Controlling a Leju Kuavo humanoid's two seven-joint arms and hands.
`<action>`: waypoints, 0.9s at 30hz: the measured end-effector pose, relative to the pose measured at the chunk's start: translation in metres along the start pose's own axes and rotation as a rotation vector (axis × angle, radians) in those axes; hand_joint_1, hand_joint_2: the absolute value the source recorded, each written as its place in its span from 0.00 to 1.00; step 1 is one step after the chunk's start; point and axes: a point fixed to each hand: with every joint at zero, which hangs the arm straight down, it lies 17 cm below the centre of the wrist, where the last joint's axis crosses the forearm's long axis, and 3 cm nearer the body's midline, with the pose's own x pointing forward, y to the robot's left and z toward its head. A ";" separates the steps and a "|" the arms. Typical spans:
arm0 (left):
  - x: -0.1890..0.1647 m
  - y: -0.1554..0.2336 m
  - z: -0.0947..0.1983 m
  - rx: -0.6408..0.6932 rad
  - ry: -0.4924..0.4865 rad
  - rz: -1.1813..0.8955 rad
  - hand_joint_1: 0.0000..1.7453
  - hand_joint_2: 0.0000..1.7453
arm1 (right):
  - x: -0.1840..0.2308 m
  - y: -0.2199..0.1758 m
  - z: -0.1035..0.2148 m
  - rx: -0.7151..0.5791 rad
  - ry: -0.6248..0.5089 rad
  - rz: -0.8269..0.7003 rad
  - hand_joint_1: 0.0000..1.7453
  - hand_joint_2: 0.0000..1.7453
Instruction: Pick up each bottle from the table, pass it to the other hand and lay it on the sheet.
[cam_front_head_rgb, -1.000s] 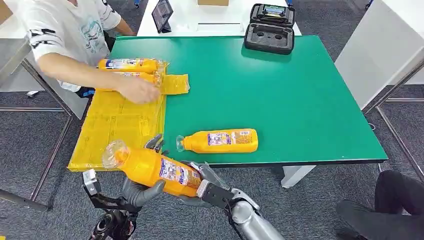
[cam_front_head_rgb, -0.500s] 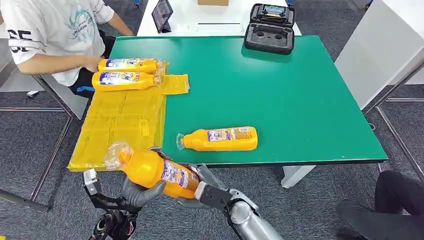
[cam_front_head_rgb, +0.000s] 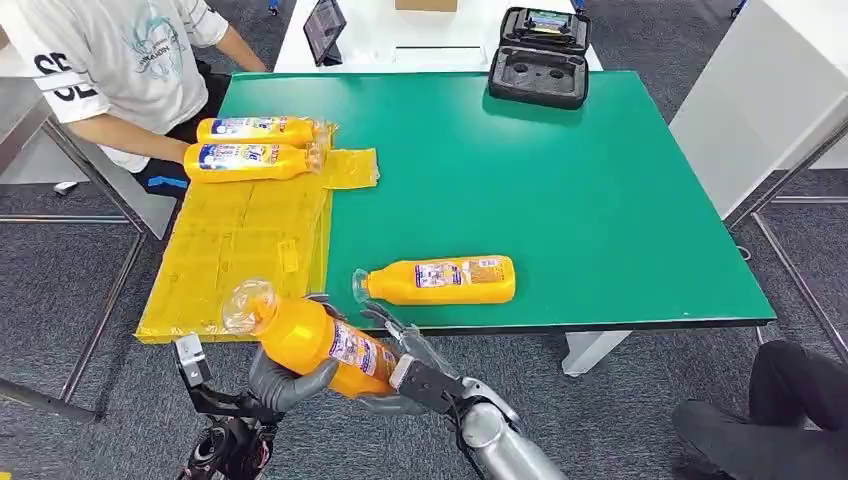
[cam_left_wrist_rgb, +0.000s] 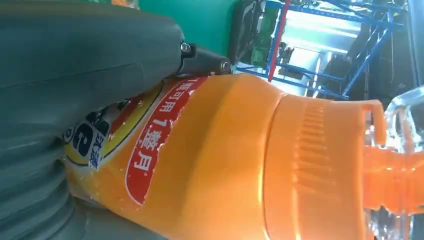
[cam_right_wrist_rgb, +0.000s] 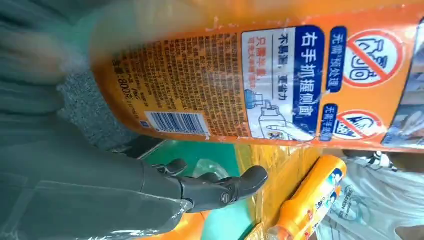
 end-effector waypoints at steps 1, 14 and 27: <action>0.000 0.001 0.000 0.006 0.002 -0.007 1.00 1.00 | 0.000 -0.001 0.000 -0.006 0.000 -0.003 0.00 0.00; 0.018 0.084 -0.007 0.226 0.010 -0.456 1.00 1.00 | 0.045 -0.029 -0.005 -0.126 -0.124 -0.017 0.00 0.00; 0.082 0.170 -0.027 0.386 -0.059 -0.876 1.00 1.00 | 0.094 -0.044 -0.008 -0.148 -0.259 -0.033 0.00 0.00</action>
